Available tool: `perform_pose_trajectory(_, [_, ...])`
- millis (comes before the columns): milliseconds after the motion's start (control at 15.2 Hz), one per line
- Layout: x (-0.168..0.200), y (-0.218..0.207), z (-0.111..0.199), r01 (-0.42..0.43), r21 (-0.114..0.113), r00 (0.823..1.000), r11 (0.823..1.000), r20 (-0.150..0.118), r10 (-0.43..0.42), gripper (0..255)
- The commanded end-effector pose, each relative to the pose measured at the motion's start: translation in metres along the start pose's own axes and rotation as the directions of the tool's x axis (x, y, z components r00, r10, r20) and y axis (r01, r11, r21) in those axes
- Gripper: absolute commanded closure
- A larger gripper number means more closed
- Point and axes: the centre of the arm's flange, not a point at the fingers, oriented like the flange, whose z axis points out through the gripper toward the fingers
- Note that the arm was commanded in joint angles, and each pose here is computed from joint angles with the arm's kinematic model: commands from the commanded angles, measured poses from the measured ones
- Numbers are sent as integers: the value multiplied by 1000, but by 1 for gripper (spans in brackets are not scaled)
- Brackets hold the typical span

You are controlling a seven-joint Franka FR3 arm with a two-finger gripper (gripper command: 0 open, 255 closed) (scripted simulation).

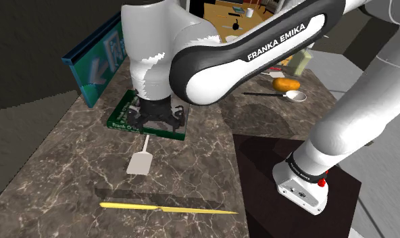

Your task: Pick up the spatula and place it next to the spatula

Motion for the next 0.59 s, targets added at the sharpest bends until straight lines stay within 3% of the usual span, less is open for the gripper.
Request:
perform_pose_trajectory(0, [1, -27, 14, -60, 5, 998, 998, -19, 60, 0])
perform_pose_trajectory(528, [3, -42, 54, -91, 3, 995, 996, -26, 91, 0])
